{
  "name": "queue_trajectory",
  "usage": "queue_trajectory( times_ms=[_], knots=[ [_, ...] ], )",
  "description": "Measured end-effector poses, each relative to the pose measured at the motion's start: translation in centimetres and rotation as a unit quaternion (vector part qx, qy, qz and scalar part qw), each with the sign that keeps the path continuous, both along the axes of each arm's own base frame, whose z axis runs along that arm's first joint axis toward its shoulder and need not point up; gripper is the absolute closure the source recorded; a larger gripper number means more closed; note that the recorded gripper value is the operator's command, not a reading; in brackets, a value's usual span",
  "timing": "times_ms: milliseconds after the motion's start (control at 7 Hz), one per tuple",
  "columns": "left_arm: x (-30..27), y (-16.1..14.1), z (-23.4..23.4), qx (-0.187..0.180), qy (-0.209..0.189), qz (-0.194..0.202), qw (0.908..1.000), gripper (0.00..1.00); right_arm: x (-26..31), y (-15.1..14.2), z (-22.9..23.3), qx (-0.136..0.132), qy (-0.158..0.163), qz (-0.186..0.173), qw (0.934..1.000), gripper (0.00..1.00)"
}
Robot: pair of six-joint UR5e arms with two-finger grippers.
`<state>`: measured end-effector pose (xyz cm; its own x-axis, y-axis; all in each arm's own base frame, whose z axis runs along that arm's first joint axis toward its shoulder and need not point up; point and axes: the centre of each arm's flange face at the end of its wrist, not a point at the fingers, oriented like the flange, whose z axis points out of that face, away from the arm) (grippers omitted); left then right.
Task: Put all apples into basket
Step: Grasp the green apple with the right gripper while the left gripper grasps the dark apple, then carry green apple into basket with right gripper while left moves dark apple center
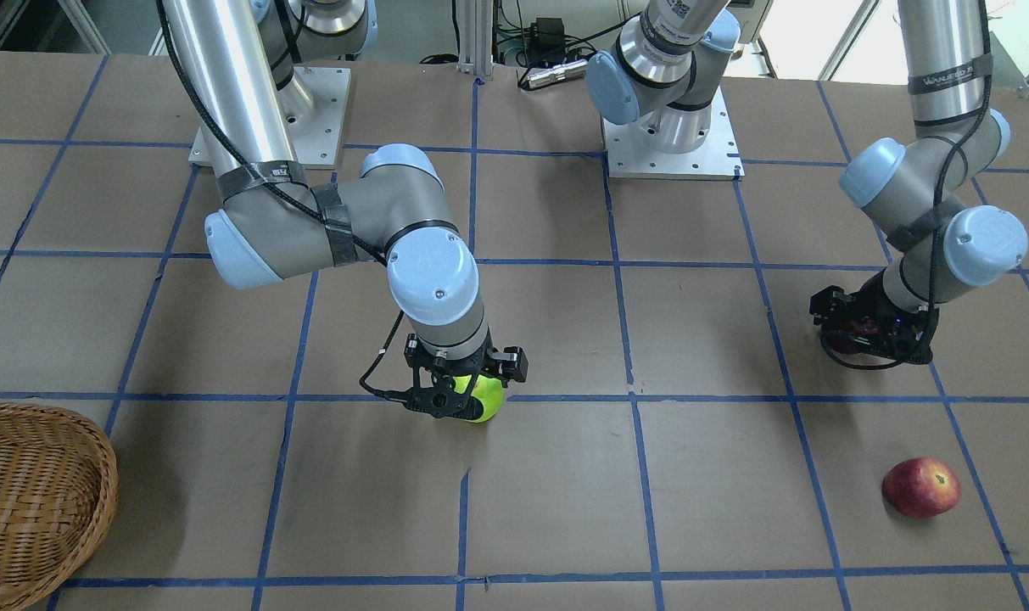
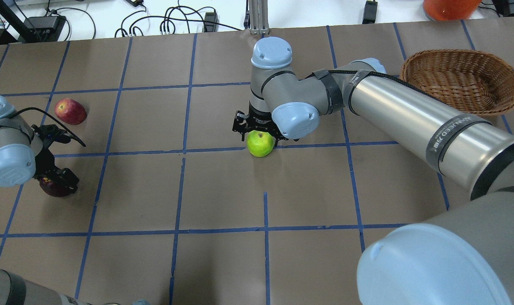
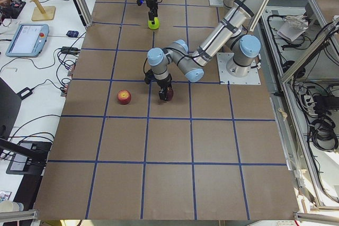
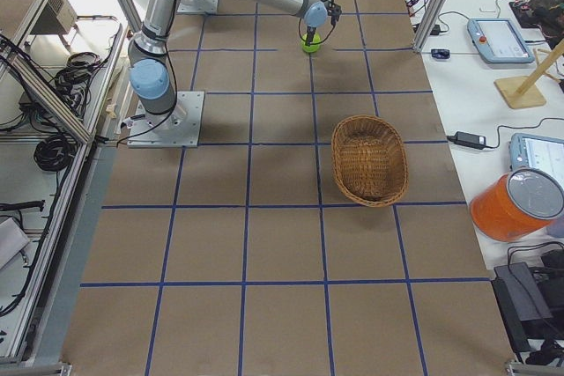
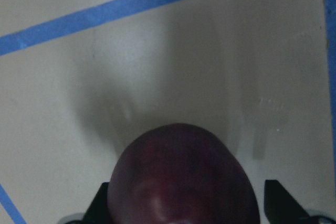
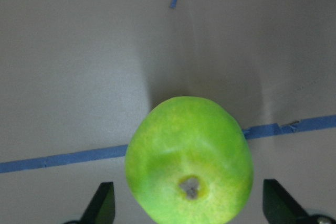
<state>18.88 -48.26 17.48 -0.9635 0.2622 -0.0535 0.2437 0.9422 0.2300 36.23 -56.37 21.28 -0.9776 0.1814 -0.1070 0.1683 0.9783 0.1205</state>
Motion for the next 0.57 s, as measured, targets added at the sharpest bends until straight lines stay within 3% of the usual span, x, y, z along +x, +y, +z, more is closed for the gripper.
queue_trajectory(
  times_ms=[143,286,571],
  knots=[
    [0.0,-0.2,0.3,-0.001,-0.002,-0.001,1.0000,1.00,0.1,-0.2,-0.8,0.001,-0.001,0.000,1.0000,0.28],
    [-0.2,-0.3,0.6,0.003,-0.001,-0.004,1.0000,1.00,0.2,-0.3,-1.7,0.002,-0.001,-0.001,1.0000,0.99],
    [-1.6,-3.2,3.6,0.022,0.017,0.009,0.9996,1.00,0.1,-0.5,-1.8,-0.001,0.000,-0.004,1.0000,1.00]
  ],
)
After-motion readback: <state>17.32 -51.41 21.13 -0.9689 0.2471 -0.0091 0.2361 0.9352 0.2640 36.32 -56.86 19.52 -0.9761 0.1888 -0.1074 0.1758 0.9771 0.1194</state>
